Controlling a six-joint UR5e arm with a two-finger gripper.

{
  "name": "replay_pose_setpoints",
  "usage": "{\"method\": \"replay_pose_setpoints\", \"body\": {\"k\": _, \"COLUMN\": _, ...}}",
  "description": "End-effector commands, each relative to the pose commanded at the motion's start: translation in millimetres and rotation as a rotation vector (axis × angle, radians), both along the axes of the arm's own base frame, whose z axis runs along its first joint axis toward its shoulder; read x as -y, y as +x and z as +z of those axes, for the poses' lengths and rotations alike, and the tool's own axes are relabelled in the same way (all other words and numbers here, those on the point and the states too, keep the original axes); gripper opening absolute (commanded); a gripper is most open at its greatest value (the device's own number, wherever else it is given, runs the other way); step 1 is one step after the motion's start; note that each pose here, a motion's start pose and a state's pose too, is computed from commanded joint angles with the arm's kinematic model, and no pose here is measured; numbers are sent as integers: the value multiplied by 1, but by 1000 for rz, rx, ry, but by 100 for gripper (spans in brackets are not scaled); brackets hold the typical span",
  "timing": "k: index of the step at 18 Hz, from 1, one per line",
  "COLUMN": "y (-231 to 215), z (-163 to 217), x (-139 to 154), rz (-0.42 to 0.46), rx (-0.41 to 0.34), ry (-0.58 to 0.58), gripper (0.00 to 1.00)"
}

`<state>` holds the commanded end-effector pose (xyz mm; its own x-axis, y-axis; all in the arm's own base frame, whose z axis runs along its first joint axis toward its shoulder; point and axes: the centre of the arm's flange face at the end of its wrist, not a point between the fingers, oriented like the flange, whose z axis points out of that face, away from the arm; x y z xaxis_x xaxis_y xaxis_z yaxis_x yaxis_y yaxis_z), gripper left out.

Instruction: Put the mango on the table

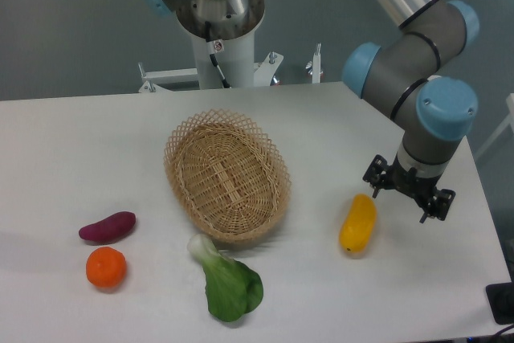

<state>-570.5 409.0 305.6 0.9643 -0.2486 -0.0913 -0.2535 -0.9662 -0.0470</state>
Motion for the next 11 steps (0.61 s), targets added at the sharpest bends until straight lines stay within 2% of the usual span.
{"method": "replay_pose_setpoints", "body": {"k": 3, "y": -2, "z": 3, "x": 10, "rz": -55, "rx": 12, "ry": -17, "gripper": 100}}
{"method": "replay_pose_setpoints", "body": {"k": 11, "y": -8, "z": 12, "x": 15, "rz": -49, "rx": 20, "ry": -30, "gripper": 100}}
